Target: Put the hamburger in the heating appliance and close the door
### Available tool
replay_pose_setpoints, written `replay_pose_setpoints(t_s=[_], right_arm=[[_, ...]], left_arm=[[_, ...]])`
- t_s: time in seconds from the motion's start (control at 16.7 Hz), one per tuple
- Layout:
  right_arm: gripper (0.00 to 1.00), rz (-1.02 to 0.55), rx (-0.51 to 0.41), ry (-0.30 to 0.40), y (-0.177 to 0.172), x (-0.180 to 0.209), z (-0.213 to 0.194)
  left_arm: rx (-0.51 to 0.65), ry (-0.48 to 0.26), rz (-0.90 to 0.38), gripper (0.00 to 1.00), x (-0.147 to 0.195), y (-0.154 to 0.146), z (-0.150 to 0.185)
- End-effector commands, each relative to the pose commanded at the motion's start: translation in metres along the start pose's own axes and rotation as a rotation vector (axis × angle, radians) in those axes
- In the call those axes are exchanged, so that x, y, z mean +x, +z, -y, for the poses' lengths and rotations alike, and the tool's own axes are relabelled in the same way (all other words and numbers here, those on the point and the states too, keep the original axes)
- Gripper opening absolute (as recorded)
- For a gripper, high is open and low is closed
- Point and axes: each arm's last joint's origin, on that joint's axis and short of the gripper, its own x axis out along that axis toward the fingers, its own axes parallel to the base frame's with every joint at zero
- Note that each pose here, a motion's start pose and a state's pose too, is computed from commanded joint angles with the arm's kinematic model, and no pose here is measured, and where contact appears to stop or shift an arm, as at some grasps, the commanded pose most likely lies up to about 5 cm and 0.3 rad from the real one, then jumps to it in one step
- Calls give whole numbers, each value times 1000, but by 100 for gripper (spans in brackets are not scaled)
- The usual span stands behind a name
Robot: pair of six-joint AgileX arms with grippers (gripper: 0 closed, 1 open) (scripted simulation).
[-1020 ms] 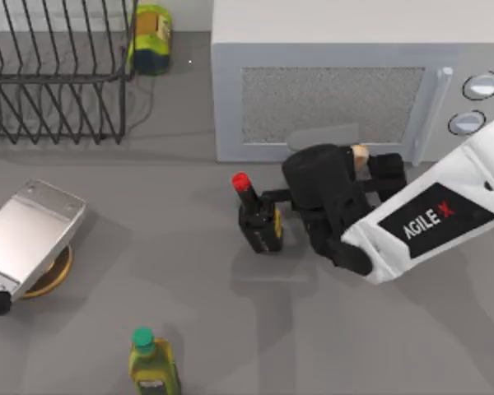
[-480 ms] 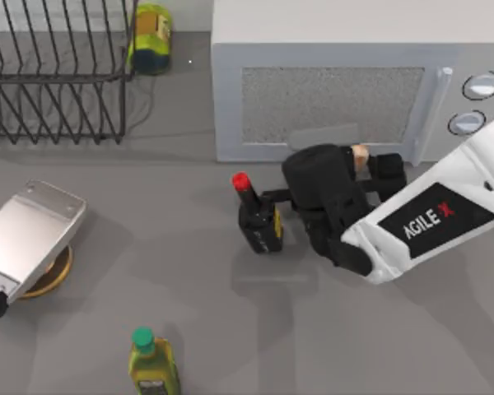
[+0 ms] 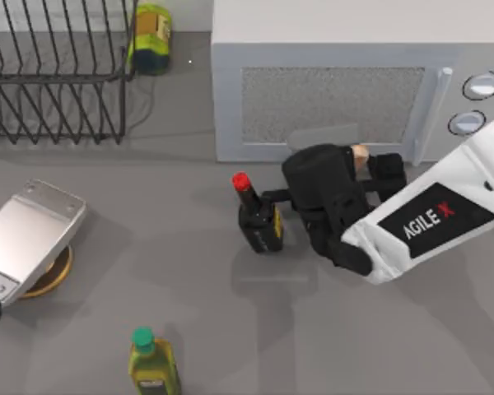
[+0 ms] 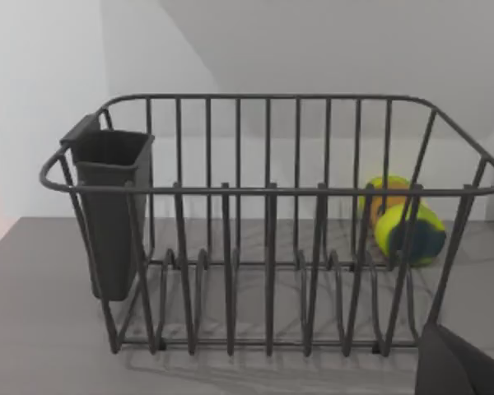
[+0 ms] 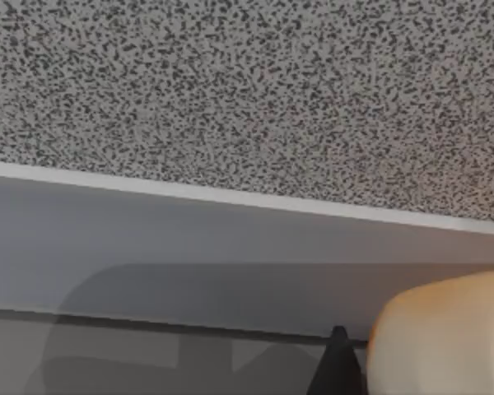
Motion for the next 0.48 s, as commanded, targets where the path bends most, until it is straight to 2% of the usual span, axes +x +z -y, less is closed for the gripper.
replay_pose_setpoints(t_s=[0.48], right_arm=[[100,0,0,0,0,0,0]], left_arm=[[0,0,1,0,-10,-13,-10]])
